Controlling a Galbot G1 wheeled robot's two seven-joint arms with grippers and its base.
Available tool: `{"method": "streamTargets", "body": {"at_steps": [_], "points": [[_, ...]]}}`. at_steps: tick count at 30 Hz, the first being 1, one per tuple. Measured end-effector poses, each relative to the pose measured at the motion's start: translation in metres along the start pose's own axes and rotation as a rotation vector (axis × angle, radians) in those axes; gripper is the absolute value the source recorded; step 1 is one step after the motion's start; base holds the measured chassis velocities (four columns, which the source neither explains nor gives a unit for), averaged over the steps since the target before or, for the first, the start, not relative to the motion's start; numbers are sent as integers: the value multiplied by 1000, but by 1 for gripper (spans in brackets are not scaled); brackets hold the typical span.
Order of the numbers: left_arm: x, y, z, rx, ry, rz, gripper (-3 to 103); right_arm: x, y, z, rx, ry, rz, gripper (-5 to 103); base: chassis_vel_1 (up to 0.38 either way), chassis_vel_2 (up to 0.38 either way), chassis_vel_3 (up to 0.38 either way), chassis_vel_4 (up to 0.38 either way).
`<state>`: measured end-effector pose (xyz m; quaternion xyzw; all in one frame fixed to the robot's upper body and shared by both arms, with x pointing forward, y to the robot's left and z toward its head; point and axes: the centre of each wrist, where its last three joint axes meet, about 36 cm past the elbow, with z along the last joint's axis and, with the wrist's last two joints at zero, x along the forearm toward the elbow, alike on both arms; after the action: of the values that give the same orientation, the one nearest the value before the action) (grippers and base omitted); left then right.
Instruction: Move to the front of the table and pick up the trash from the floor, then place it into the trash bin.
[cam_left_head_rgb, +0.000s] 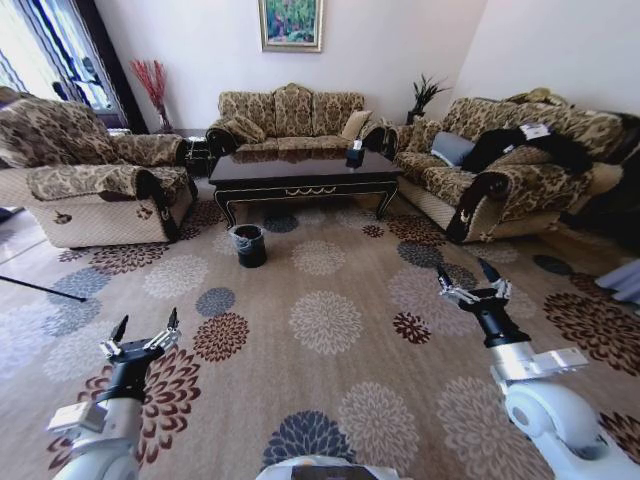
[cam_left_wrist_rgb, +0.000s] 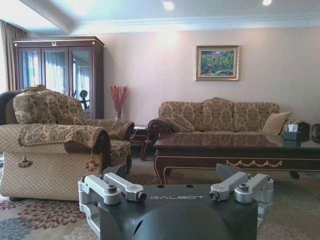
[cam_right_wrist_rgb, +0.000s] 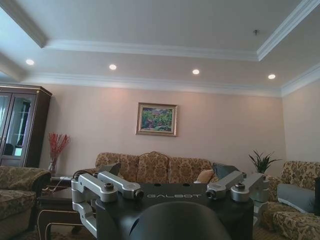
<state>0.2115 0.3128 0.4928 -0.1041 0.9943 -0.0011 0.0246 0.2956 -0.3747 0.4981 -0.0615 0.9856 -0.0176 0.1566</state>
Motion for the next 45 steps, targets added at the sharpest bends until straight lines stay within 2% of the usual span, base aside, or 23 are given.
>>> {"method": "streamTargets", "body": {"at_steps": [45], "points": [[0,0,0,0,0,0,100,0,0,0,0,0,0,100,0,0,0,0]]}}
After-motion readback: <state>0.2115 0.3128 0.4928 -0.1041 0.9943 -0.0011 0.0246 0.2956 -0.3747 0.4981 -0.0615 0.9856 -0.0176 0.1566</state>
